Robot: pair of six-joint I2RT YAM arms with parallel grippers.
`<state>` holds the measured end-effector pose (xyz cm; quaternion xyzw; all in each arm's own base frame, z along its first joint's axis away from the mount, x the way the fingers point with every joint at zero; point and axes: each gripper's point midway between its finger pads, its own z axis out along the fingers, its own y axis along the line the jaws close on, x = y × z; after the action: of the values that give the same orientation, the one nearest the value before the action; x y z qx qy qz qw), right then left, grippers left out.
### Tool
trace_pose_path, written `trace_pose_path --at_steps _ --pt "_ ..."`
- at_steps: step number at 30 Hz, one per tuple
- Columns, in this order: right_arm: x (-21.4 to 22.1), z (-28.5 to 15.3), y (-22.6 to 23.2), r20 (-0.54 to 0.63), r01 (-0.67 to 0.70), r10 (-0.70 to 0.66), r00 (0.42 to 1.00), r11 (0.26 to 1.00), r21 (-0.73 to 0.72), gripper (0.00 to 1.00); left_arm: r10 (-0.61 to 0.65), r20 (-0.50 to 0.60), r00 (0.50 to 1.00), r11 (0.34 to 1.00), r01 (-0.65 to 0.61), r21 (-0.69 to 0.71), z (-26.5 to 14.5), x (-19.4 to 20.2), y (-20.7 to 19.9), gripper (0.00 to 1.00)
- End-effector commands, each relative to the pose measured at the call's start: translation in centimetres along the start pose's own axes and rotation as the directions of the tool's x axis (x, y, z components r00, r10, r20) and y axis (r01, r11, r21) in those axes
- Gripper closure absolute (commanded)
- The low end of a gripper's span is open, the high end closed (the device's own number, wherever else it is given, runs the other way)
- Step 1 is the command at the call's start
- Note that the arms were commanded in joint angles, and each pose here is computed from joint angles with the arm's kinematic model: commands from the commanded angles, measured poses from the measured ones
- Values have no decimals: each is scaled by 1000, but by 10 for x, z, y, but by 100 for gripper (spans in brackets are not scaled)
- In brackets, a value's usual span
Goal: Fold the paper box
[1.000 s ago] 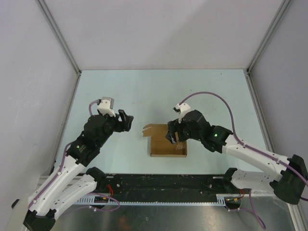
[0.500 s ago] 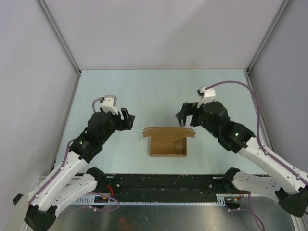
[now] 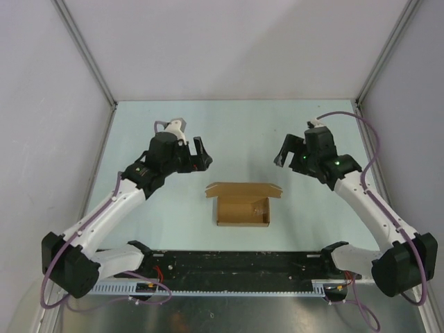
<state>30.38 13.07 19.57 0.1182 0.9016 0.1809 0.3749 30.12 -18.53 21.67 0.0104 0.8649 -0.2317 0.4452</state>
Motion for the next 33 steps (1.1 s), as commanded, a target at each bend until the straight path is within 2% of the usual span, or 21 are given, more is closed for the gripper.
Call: trace_pose_path --at_steps 1,4,12,17,23,27,30,33 --pt "9 -3 31 -23 43 -45 999 998 -53 0 -124 -61 990 992 126 27 -2 5 -12 0" --pt "14 4 28 -33 24 -24 999 1000 -7 0 -182 -119 976 982 188 36 1 20 -15 1" --pt "38 14 15 -107 32 -24 994 996 81 11 -242 -229 943 967 253 21 4 63 -14 5" --pt "51 20 6 -140 10 5 990 994 106 11 -237 -287 928 968 249 8 7 85 -17 4" --pt "60 26 -3 -165 -8 30 986 991 136 7 -248 -326 912 966 258 -12 14 96 -16 2" --pt "59 26 -15 -163 2 26 986 986 166 7 -219 -321 921 974 225 -17 16 96 -12 3" --pt "48 22 -37 -129 13 16 992 975 223 12 -212 -267 940 977 196 -84 13 96 9 4" --pt "38 17 -65 -122 33 3 993 955 296 17 -253 -224 941 962 221 -159 6 98 35 8"
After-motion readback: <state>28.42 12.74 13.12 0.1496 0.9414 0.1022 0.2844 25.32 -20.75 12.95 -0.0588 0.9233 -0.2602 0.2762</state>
